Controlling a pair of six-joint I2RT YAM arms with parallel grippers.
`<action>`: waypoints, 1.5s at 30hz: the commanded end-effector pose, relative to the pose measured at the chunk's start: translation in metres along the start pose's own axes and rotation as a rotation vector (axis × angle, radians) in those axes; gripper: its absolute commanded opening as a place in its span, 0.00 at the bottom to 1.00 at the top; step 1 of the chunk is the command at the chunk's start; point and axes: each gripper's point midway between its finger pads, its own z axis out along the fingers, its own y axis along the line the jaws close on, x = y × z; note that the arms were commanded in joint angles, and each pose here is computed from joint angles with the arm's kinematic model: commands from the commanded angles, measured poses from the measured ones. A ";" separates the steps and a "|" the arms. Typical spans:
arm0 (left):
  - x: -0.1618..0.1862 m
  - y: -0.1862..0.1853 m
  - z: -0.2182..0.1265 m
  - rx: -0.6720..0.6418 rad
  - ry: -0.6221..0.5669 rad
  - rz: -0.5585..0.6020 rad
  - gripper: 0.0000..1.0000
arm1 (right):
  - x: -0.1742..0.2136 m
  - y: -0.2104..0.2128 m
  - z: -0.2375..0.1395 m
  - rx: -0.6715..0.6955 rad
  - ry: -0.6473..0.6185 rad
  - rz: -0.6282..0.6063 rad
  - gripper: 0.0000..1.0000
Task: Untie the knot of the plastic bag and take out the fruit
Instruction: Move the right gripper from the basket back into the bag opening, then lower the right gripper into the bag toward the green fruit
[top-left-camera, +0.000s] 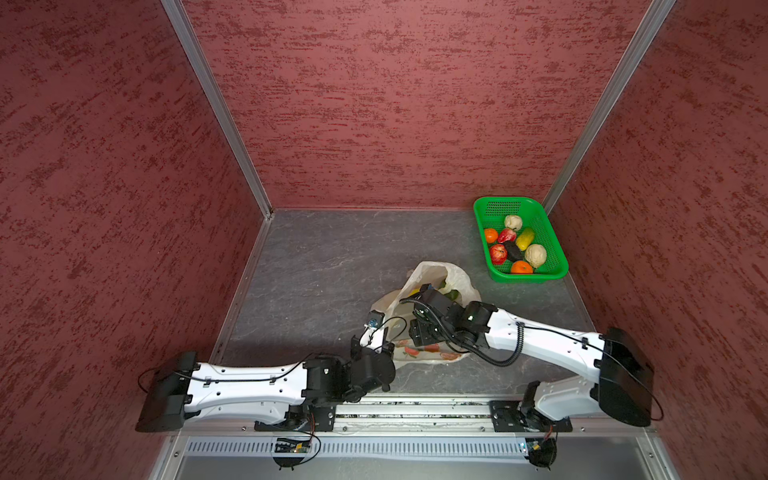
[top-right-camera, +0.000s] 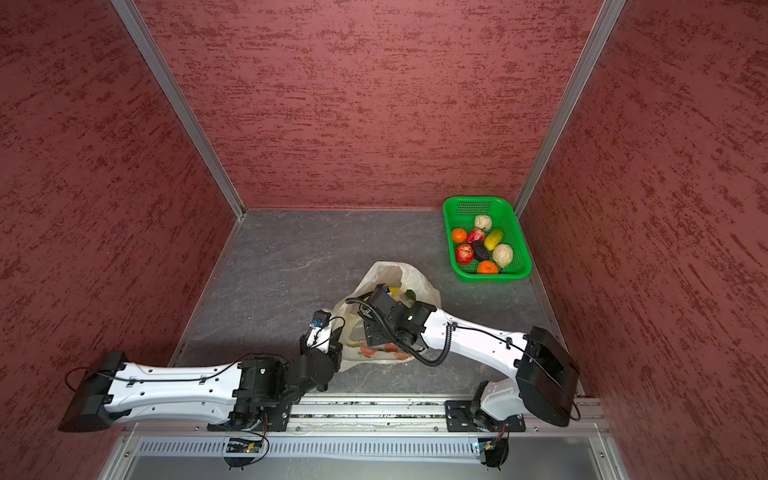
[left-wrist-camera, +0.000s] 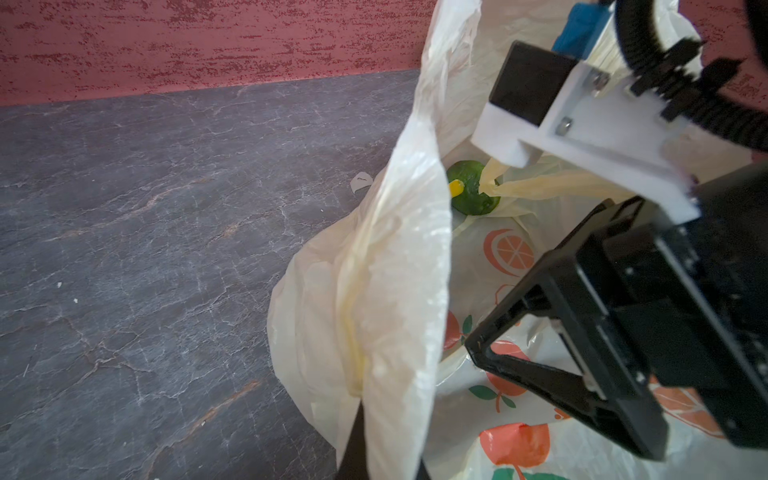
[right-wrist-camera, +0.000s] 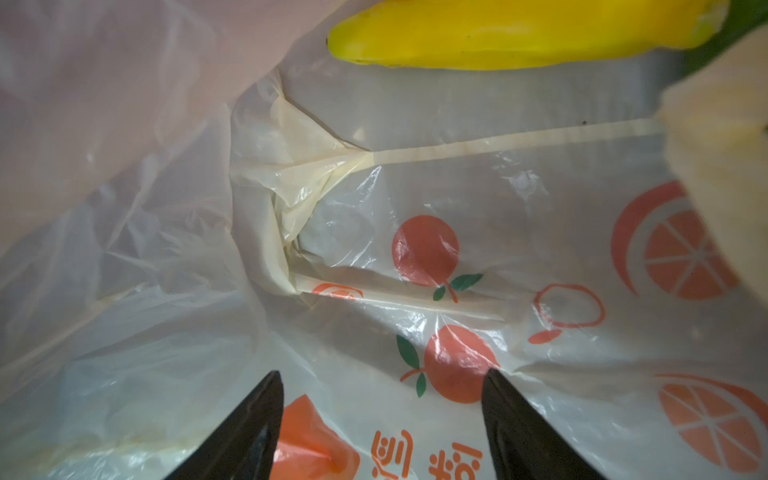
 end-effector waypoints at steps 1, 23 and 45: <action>-0.018 -0.003 -0.004 0.006 -0.040 -0.024 0.00 | -0.013 0.005 0.017 -0.002 -0.050 0.002 0.76; 0.003 -0.002 -0.005 -0.014 -0.001 -0.001 0.00 | -0.118 -0.124 0.008 0.414 -0.421 0.284 0.72; 0.007 -0.037 -0.007 0.031 0.018 0.034 0.00 | -0.142 -0.163 0.037 0.463 -0.456 0.331 0.91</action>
